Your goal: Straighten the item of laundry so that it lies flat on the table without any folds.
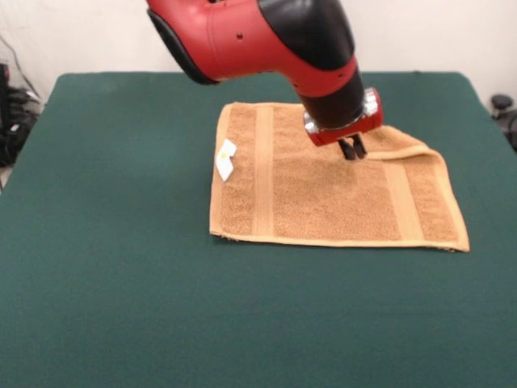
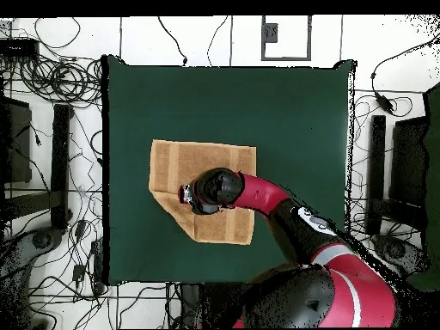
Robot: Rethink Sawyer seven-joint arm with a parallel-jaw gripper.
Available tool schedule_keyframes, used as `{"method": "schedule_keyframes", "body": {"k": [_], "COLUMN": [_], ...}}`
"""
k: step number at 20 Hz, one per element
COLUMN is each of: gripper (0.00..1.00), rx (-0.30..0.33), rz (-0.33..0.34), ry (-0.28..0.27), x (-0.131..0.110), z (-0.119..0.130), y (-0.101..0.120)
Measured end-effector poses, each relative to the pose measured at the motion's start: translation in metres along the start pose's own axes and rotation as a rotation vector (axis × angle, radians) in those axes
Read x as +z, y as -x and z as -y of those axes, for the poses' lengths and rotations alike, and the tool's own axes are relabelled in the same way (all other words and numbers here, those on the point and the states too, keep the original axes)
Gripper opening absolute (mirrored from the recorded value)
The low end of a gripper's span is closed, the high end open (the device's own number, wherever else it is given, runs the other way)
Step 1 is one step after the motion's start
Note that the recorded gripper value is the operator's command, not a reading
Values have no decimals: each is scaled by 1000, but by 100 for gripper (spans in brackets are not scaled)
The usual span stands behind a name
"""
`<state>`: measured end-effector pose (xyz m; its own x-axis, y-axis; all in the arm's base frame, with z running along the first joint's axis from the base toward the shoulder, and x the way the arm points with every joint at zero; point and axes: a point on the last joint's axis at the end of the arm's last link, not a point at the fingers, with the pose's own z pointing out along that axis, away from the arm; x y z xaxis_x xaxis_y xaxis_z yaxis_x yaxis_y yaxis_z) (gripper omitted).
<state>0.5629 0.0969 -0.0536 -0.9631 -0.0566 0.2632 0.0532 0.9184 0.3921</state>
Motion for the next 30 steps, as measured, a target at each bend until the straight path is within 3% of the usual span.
{"method": "schedule_keyframes", "body": {"k": [9, 17, 24, 30], "gripper": [0, 0, 0, 0], "rx": [27, 98, 125, 130], "rz": [14, 21, 1, -46], "ry": [2, 41, 100, 175], "x": [-19, -47, -55, -46], "z": [16, 26, 7, -27], "y": [-6, -16, -26, -43]}}
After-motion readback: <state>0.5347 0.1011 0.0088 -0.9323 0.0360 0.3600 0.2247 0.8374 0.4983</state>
